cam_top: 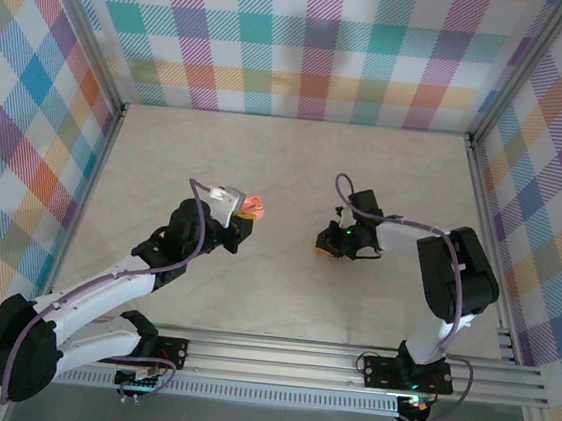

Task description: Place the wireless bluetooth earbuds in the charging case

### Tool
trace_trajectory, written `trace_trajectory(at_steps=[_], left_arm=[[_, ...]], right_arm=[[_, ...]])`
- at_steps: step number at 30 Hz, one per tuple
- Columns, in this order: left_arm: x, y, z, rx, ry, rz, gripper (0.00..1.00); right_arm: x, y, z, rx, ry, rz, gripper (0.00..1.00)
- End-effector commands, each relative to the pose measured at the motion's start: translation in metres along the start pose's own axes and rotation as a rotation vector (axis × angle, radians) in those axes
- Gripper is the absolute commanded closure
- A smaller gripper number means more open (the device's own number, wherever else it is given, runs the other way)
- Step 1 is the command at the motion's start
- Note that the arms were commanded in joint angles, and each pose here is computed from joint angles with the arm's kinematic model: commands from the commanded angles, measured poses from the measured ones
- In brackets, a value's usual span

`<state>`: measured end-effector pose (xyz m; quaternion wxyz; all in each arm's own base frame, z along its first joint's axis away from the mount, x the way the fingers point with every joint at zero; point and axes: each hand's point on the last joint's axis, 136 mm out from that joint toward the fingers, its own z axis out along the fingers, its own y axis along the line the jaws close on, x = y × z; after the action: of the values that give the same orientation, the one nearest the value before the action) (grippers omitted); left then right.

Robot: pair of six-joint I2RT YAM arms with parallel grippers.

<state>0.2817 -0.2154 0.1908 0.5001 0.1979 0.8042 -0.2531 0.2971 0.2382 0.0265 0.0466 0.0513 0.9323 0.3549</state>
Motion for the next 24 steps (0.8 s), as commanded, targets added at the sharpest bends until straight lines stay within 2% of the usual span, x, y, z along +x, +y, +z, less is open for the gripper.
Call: trace_trajectory(at_steps=[1, 6, 10, 14, 24], left_arm=[[-0.02, -0.011, -0.002, 0.044, -0.061, -0.006, 1.0], [-0.023, -0.031, -0.006, 0.158, -0.097, 0.045, 1.0], [-0.033, -0.058, -0.016, 0.311, -0.172, 0.134, 1.0], [-0.04, -0.082, -0.021, 0.446, -0.189, 0.205, 1.0], [-0.056, -0.104, -0.024, 0.576, -0.226, 0.251, 1.0]], right_arm=[[0.002, 0.027, 0.014, -0.136, 0.025, 0.054, 0.9], [-0.011, 0.062, -0.012, -0.213, -0.034, -0.017, 0.92], [-0.02, 0.106, -0.058, -0.284, -0.14, -0.157, 0.93], [-0.02, 0.144, -0.105, -0.356, -0.247, -0.279, 0.94], [0.006, 0.21, -0.187, -0.476, -0.425, -0.517, 0.95]])
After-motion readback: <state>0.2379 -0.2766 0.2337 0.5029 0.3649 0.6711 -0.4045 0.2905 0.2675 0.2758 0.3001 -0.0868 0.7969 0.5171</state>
